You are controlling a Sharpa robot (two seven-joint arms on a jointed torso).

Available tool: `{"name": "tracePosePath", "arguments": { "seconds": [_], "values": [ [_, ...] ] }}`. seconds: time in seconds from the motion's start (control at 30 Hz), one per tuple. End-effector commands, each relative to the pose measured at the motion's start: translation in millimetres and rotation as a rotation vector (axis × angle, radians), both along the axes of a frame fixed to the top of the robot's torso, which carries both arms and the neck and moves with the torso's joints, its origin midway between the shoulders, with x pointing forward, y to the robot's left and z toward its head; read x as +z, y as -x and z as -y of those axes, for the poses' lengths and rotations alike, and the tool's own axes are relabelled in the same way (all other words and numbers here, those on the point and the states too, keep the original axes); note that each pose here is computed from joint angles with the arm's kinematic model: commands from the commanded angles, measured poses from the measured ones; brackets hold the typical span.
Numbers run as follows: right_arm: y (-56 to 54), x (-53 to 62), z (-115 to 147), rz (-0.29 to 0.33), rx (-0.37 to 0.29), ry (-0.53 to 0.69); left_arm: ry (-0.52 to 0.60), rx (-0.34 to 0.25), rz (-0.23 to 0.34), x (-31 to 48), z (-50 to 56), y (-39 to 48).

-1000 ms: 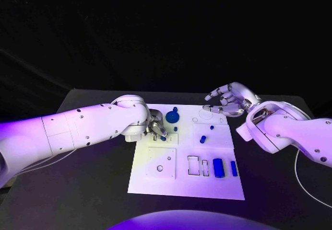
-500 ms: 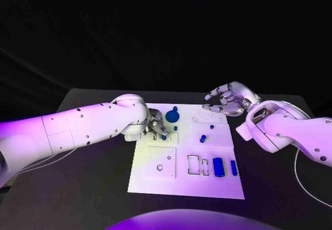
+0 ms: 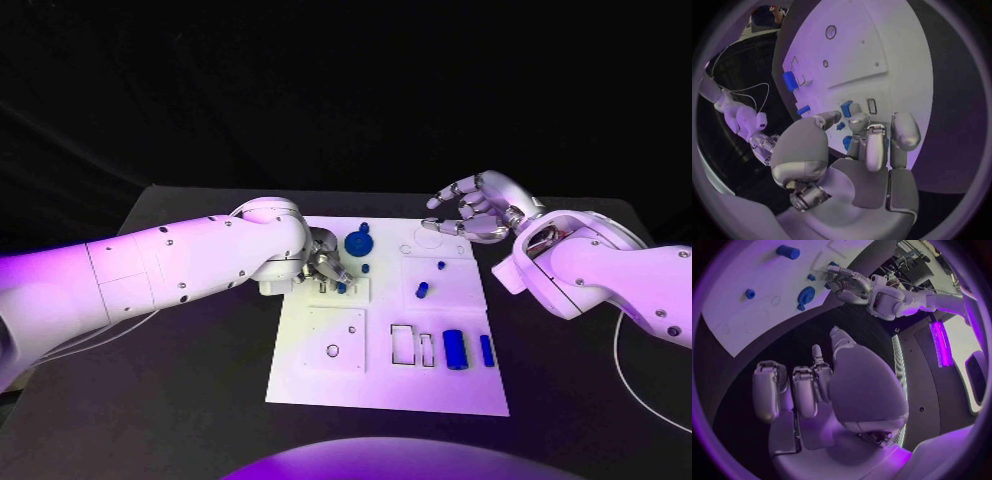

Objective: Assemble the parts on the task board

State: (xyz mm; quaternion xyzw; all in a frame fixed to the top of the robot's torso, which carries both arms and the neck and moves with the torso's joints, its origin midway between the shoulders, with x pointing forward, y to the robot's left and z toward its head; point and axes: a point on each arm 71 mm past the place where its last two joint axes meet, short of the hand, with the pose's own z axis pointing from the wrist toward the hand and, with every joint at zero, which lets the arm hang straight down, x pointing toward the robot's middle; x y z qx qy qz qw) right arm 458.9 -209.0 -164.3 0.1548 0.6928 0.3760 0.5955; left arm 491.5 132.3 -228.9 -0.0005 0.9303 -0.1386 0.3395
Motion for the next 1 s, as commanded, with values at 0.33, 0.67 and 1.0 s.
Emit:
{"name": "tracePosePath", "arguments": {
  "seconds": [0.33,0.67,1.0],
  "values": [
    [0.7,0.2,-0.1,0.005,0.012,0.001,0.009,0.002,-0.020,-0.8,-5.9,5.5],
    [-2.7,-0.9,3.7,0.007,-0.001,0.004,0.105,0.063,0.019,26.4,-16.8,3.1],
    [-4.7,-1.7,6.4,0.008,-0.009,0.007,0.119,0.120,0.065,46.9,-38.8,-11.9]
  ]
}}
